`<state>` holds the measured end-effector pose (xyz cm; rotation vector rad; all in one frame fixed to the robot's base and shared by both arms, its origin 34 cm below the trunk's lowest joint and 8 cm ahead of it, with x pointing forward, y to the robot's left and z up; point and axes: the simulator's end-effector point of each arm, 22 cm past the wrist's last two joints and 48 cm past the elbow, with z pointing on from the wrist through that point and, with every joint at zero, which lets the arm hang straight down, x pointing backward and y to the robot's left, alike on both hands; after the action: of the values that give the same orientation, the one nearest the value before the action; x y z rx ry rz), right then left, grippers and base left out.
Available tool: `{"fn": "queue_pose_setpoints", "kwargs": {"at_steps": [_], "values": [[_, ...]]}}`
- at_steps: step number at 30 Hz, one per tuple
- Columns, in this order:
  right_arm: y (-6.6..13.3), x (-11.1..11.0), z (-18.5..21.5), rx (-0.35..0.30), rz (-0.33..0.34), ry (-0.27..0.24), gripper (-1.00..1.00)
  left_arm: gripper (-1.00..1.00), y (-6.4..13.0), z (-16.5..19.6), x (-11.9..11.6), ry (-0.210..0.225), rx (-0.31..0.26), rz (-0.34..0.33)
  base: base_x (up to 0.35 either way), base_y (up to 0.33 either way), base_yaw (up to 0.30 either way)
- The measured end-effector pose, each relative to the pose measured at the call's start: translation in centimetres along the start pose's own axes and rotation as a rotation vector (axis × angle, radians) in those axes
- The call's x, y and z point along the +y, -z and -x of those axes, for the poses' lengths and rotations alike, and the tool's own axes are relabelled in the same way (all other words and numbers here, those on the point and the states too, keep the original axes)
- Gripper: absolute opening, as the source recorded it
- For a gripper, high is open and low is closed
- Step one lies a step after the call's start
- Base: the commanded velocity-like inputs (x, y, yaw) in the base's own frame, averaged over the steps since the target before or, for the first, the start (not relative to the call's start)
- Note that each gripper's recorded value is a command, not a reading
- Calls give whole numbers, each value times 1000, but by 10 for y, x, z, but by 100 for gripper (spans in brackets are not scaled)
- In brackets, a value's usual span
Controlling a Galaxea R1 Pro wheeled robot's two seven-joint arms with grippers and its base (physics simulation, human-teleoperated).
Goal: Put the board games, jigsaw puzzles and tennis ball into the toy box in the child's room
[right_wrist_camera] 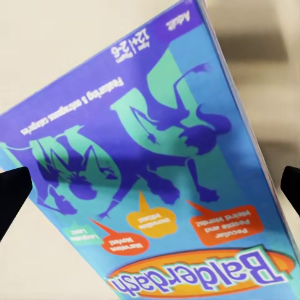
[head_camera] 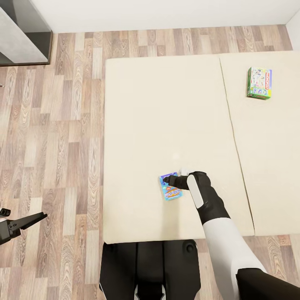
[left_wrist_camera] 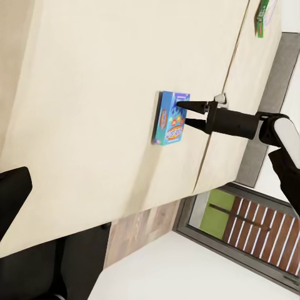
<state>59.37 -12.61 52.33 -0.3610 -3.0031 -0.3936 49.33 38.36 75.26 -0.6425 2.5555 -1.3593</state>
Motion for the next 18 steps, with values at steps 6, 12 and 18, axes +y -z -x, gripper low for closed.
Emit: {"fn": "queue_pose_setpoints", "kwargs": {"at_steps": [6, 12, 18], "values": [[0, 0, 0, 0, 0, 0, 100, 100, 0, 0, 0, -1, 0, 1, -1, 0, 0], [0, 0, 0, 0, 0, 0, 100, 100, 0, 0, 0, -1, 0, 0, 0, 0, 0], [0, 0, 0, 0, 0, 0, 100, 100, 0, 0, 0, 0, -1, 0, 0, 0, 0]]}}
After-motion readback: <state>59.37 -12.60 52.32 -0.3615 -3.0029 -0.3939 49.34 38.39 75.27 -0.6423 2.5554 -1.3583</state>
